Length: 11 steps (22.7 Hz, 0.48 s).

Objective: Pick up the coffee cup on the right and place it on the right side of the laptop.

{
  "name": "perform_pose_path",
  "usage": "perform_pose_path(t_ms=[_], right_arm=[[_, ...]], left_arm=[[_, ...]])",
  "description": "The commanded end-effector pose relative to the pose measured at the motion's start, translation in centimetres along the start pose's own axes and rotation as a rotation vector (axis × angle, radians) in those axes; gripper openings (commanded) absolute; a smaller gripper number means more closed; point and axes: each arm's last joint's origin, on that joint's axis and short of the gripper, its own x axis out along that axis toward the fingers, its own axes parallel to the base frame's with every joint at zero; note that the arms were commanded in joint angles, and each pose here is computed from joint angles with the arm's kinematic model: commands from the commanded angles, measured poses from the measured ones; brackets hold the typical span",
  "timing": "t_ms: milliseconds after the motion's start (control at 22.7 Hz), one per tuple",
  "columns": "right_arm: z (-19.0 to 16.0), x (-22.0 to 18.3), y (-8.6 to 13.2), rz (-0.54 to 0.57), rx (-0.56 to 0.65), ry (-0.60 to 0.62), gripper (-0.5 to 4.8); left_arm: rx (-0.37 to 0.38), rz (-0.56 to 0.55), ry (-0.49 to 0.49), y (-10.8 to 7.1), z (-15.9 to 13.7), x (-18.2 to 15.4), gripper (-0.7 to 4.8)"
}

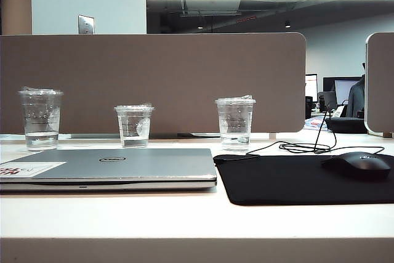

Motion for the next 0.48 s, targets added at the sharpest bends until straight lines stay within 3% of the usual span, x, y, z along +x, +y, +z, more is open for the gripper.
perform_pose_path(t_ms=[44,353,485], right_arm=[[-0.1,0.0,0.0,-0.002,0.0,-0.008,-0.04],[0.3,0.0,0.0,0.0,0.0,-0.031,-0.05],[2.3,-0.5,0.0,0.003,0.001,-0.085,-0.05]], left_arm=[[0.001,-0.008,-0.014,0.0,0.2,0.0,-0.06],[0.0,-0.009,-0.026,-0.1,0.5,0.0,-0.06],[0.0,-0.011,-0.076,-0.1,2.3,-0.4,-0.06]])
